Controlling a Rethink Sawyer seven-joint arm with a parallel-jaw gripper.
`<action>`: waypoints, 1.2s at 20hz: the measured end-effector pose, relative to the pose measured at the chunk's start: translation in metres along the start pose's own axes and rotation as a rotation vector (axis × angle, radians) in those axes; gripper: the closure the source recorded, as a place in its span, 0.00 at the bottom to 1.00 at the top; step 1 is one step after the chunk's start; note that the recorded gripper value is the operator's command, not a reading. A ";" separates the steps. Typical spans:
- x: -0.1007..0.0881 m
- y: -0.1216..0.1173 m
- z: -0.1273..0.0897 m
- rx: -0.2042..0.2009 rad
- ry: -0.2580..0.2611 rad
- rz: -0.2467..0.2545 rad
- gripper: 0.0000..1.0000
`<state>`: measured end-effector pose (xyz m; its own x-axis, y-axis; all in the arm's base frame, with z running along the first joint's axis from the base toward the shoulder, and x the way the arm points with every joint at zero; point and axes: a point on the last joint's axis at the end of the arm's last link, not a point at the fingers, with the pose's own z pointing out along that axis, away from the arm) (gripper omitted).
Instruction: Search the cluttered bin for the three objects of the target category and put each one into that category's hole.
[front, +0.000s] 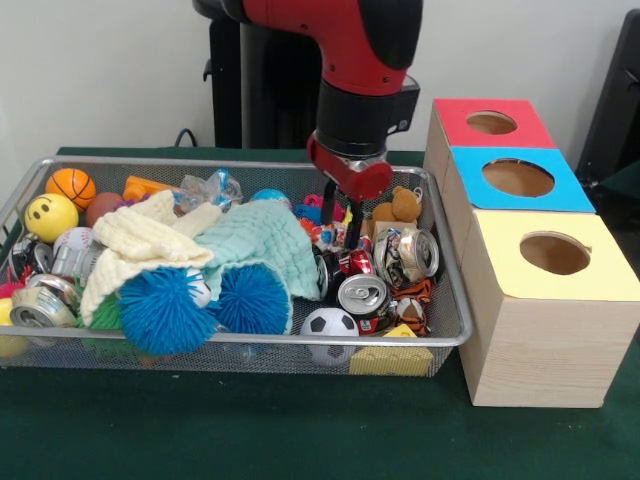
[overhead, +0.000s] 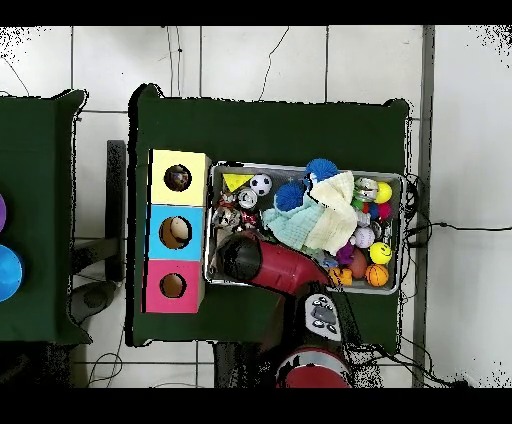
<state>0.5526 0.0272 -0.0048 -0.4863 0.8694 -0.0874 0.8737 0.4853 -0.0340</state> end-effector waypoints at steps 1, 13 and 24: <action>-0.004 -0.006 0.002 0.004 0.002 0.009 0.00; -0.023 -0.051 0.016 0.014 -0.016 0.037 0.00; 0.011 -0.034 0.020 -0.006 -0.028 -0.025 0.00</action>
<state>0.5180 0.0188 -0.0247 -0.5075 0.8541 -0.1139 0.8611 0.5076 -0.0302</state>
